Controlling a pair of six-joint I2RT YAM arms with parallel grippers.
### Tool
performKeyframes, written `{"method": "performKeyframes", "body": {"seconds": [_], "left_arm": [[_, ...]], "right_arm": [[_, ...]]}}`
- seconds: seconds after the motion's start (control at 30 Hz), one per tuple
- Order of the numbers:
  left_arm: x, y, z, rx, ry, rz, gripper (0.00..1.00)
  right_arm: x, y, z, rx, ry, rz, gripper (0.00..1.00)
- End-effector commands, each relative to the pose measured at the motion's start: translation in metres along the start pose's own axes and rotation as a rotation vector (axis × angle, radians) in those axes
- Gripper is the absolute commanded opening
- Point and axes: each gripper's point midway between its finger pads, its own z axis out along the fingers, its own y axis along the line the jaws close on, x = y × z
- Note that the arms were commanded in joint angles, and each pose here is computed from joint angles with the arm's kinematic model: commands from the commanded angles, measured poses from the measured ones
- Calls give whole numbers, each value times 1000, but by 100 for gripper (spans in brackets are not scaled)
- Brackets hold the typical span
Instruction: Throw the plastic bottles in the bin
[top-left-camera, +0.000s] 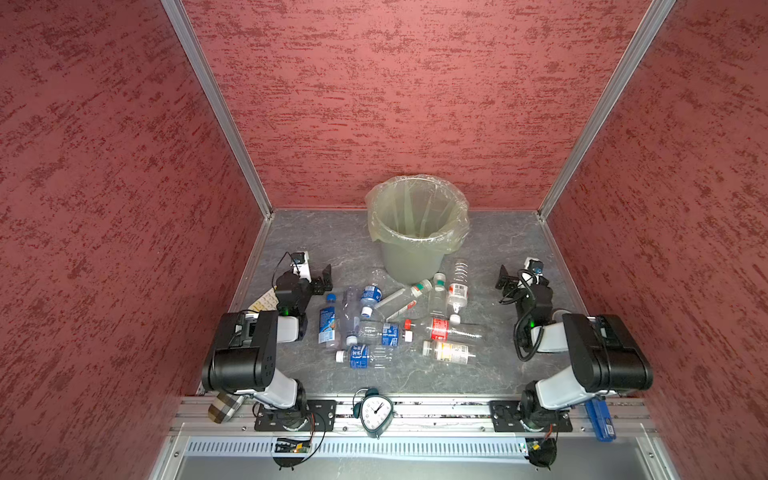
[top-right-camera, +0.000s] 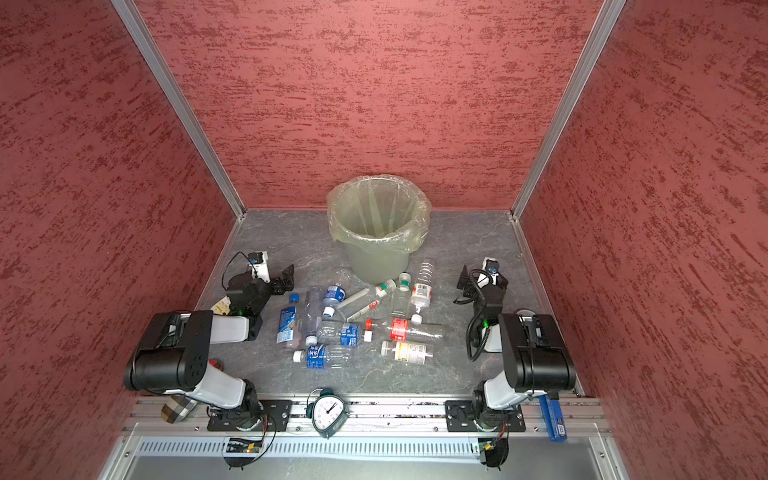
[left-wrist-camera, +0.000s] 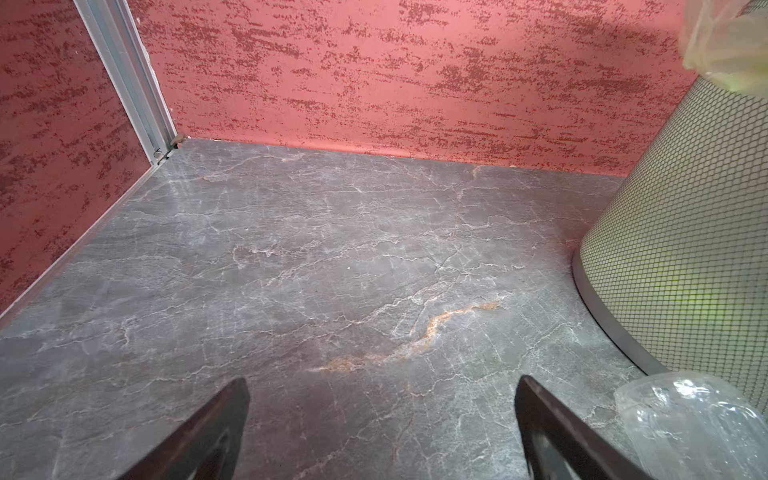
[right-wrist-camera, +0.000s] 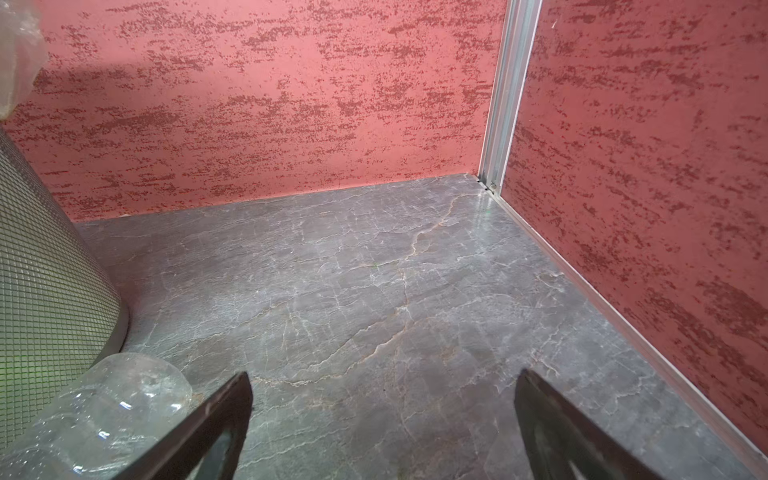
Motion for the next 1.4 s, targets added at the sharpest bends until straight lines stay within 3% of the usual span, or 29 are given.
{"method": "performKeyframes", "body": {"seconds": [0.0,1.1,1.37], "left_arm": [[-4,-2,1,6,-6,3,99],[-4,-1,-3,38,-21,-13,99],[-15,-1,-27,18,-131,-3,99]], "right_arm": [[-10,0,3,11,-32,11,99],[-10,0,2,10,-35,13,99],[-17,-1,-12,10,-97,17,99]]}}
